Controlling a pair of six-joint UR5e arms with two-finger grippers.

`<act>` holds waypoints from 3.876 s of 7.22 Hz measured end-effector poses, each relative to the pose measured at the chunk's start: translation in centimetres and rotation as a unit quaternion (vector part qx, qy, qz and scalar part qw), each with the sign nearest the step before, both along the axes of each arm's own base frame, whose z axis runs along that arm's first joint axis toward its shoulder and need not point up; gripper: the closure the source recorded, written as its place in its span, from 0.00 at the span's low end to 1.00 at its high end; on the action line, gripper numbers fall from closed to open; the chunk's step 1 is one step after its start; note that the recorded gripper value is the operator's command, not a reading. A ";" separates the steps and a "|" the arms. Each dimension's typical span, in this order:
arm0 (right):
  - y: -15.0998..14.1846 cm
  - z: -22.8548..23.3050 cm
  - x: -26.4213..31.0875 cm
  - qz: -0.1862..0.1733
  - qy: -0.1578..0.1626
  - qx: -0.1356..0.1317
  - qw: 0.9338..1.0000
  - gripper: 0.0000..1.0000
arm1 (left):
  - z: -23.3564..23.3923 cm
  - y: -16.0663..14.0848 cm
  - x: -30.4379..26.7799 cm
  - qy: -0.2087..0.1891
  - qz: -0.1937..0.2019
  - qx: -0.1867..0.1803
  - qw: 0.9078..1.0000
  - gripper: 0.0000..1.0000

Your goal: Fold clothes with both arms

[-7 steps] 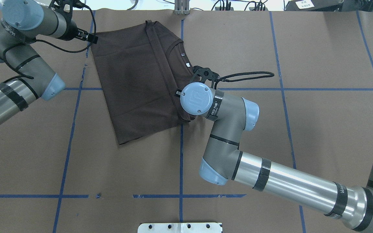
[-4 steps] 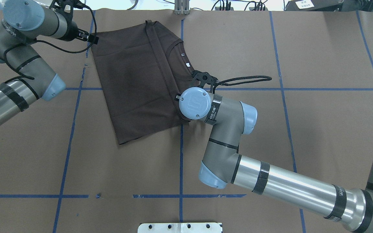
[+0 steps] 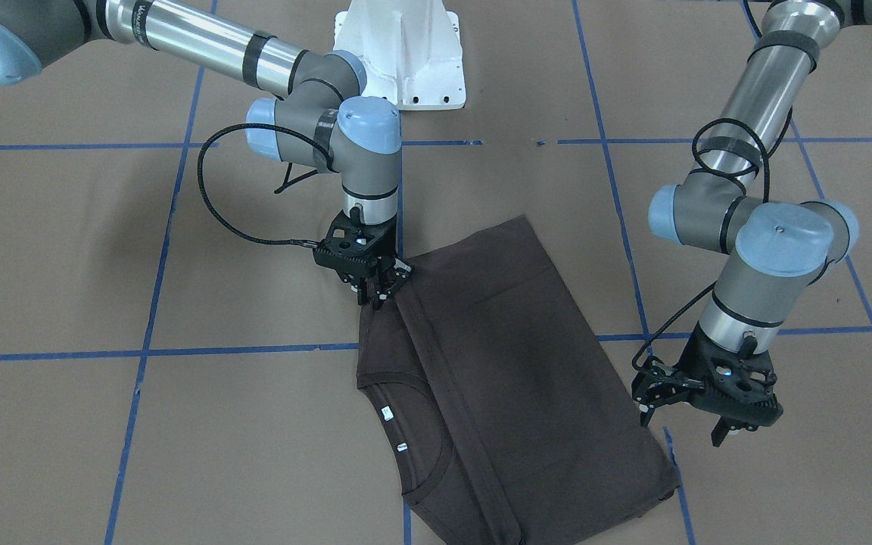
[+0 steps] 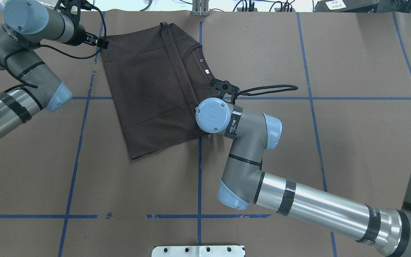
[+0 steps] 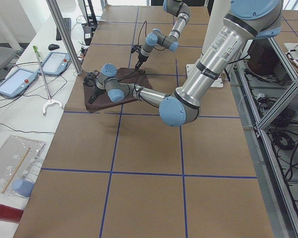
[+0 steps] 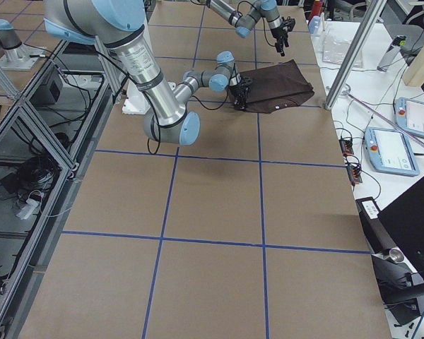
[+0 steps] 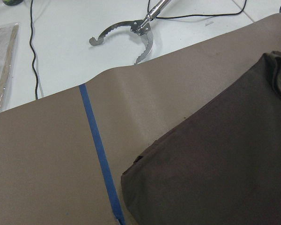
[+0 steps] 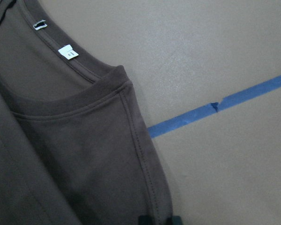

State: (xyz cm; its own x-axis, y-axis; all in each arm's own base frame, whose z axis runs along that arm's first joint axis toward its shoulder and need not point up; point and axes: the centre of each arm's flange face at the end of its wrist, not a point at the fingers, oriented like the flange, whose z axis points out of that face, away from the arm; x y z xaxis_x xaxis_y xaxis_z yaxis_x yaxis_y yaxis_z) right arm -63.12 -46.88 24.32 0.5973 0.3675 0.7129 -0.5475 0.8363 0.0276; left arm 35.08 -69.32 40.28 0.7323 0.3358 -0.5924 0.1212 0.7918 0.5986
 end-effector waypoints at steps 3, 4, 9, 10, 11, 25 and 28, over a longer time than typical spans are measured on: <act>0.1 -0.6 0.2 0.001 0.001 -0.002 1.000 1.00 | -0.1 0.8 1.5 0.008 0.003 -0.008 1.000 0.00; 0.9 -1.4 0.6 0.000 -0.003 -0.001 1.000 1.00 | -0.3 1.1 2.0 0.011 0.005 -0.010 1.000 0.00; 19.2 1.6 7.3 -0.044 -0.007 0.041 0.998 1.00 | -1.0 1.8 3.4 0.018 0.012 -0.010 1.000 0.00; 21.4 2.4 8.0 -0.047 -0.001 0.042 0.998 1.00 | -1.0 1.9 3.5 0.020 0.011 -0.012 1.000 0.00; 22.9 3.2 8.2 -0.048 0.004 0.042 0.998 1.00 | -1.1 2.0 3.6 0.021 0.011 -0.012 1.000 0.00; 30.9 3.1 7.3 -0.202 0.047 0.248 0.946 0.34 | -1.4 2.2 3.5 0.023 0.011 -0.012 1.000 0.00; 31.2 4.3 6.7 -0.208 0.062 0.250 0.944 0.39 | -1.2 2.2 3.5 0.022 0.011 -0.012 1.000 0.00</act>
